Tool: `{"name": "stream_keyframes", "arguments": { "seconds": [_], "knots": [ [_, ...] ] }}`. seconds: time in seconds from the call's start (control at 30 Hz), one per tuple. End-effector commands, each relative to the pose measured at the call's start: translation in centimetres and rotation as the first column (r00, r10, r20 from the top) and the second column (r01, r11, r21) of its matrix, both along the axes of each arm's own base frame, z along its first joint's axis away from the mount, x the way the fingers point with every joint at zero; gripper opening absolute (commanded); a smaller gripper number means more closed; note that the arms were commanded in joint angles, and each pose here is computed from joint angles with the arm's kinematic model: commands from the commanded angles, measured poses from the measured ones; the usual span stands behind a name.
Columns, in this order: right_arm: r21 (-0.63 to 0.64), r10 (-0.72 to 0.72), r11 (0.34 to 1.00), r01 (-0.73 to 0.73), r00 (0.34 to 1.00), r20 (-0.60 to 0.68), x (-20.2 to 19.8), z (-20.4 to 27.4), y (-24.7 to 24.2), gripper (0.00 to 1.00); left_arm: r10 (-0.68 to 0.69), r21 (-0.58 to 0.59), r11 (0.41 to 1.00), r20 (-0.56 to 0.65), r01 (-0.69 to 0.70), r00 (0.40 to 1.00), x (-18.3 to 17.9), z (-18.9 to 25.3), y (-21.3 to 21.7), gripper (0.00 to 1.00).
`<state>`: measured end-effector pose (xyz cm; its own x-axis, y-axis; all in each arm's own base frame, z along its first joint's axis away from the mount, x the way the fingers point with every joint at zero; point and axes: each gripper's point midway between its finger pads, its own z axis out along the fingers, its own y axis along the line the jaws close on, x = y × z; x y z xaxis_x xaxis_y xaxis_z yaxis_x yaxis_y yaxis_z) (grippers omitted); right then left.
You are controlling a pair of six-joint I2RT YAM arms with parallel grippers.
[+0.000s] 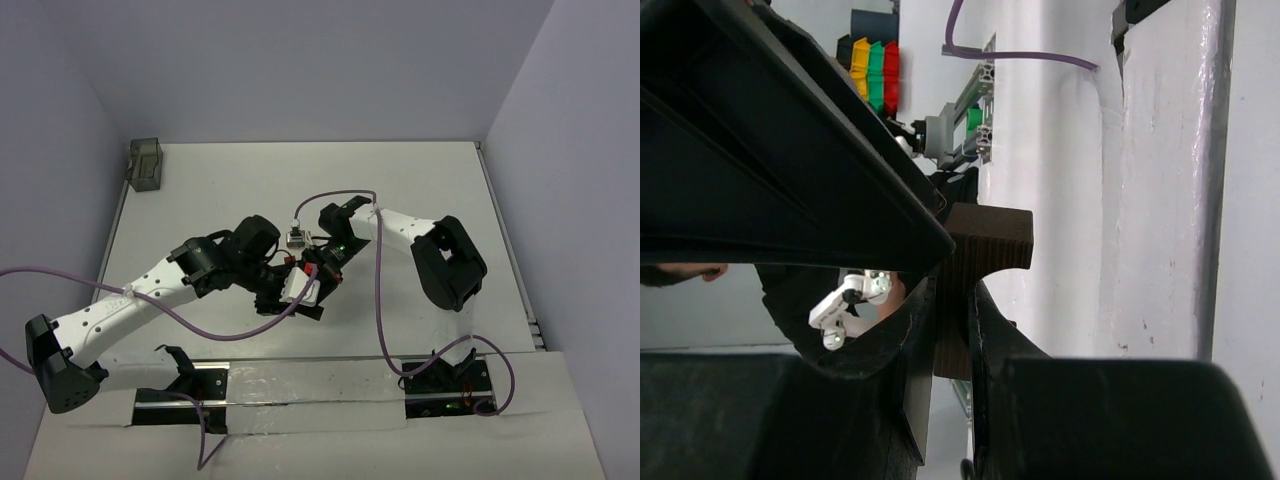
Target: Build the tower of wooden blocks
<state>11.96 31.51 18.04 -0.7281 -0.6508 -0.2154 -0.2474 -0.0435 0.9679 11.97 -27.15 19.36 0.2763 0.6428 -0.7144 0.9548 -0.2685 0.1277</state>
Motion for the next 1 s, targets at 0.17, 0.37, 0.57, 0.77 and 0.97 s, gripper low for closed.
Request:
{"name": "stream_keyframes", "arguments": {
  "seconds": [0.17, 0.37, 0.57, 0.77, 0.97],
  "knots": [
    [0.111, -0.024, 0.993, 0.035, 0.995, -0.094, 0.3, 3.2, 0.7, 0.00, -0.001, -0.017, 1.000, 0.076, 0.003, 0.997, 0.7, 1.2, -1.1, 0.57],
    [0.114, -0.024, 0.993, 0.035, 0.995, -0.096, 0.2, 3.4, 0.7, 0.00, -0.004, -0.002, 1.000, 0.109, 0.004, 0.994, 1.0, 0.9, -1.0, 0.56],
    [0.113, -0.024, 0.993, 0.035, 0.995, -0.100, 0.2, 3.5, 0.7, 0.00, -0.010, 0.004, 1.000, 0.115, 0.010, 0.993, 0.9, 0.5, -1.0, 0.55],
    [0.107, -0.026, 0.994, 0.037, 0.994, -0.109, 0.1, 3.4, 0.6, 0.00, -0.017, 0.006, 1.000, 0.120, 0.017, 0.993, 0.7, 0.2, -1.4, 0.56],
    [0.115, -0.024, 0.993, 0.035, 0.995, -0.100, 0.0, 3.6, 0.5, 0.00, -0.029, 0.013, 1.000, 0.123, 0.027, 0.992, 0.6, -0.3, -1.4, 0.55]
  ]
}}
